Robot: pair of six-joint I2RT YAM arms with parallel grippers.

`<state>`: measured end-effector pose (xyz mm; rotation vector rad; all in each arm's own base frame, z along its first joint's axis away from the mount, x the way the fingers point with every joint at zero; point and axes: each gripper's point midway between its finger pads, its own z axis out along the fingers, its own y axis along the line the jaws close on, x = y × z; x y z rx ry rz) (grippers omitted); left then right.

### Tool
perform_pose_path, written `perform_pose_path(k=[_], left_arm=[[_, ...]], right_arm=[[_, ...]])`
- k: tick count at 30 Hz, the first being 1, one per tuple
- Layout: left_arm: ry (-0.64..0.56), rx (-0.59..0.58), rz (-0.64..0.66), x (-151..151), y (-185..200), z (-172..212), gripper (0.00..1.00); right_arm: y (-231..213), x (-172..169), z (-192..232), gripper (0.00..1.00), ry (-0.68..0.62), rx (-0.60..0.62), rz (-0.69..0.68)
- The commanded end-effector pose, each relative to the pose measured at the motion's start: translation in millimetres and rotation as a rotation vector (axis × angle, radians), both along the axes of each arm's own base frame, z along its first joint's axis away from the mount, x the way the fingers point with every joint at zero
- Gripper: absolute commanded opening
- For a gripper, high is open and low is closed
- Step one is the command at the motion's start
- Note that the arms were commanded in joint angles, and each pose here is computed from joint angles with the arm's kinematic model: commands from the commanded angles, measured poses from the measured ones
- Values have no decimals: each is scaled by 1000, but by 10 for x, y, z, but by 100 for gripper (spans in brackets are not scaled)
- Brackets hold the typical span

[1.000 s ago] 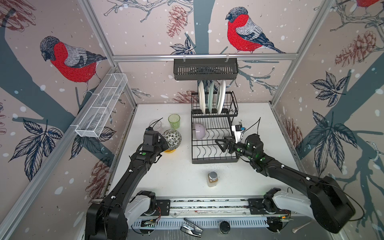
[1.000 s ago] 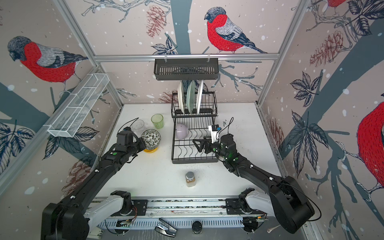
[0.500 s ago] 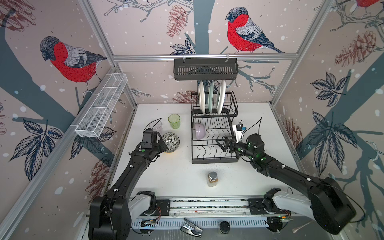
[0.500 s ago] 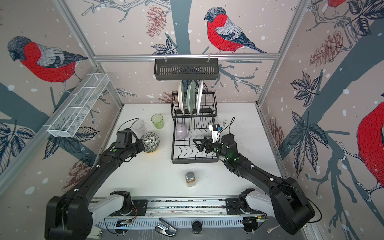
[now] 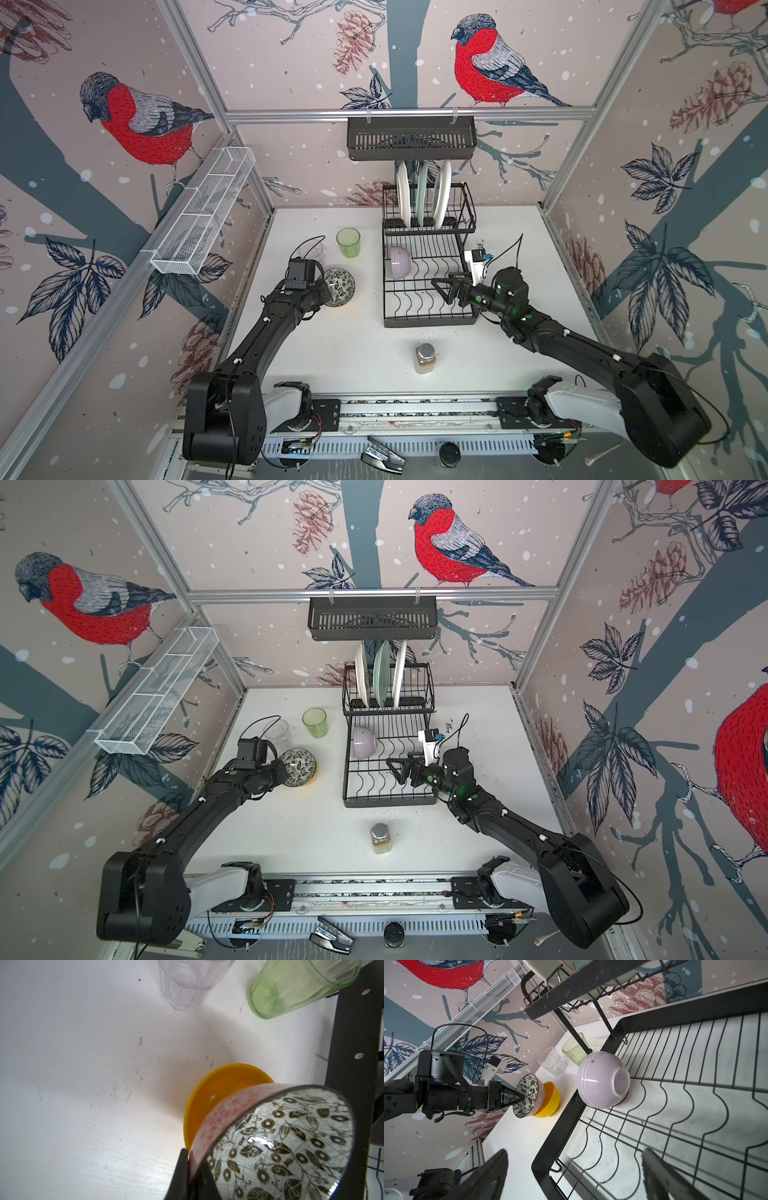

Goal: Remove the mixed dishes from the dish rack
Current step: 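Lower the pink patterned bowl into the yellow bowl with the left gripper, then open the left gripper and draw back while the right gripper reaches toward the lilac bowl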

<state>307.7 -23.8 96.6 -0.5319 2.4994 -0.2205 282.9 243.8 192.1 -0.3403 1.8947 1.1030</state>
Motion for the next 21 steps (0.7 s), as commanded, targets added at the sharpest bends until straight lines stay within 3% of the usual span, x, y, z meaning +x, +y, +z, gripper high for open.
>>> perform_pose_path(k=[1, 2, 4, 6, 18, 21], left_arm=[[-31, -8, -26, 107, -37, 72, 40], [-29, -9, -30, 113, -43, 74, 53], [-31, -6, -37, 127, -46, 98, 63], [-38, -6, -39, 140, -48, 129, 97], [-99, -111, -111, 205, -266, 296, 97], [-129, -129, -56, 211, -236, 346, 97]], right_arm=[[24, -1, 40, 100, -1, 14, 13], [27, -3, 37, 100, 0, 13, 14], [23, 2, 29, 100, 0, 10, 11], [17, 11, 27, 100, 0, 9, 8], [-31, 138, -108, 99, 12, -74, -55], [-27, 171, -151, 100, 6, -125, -86]])
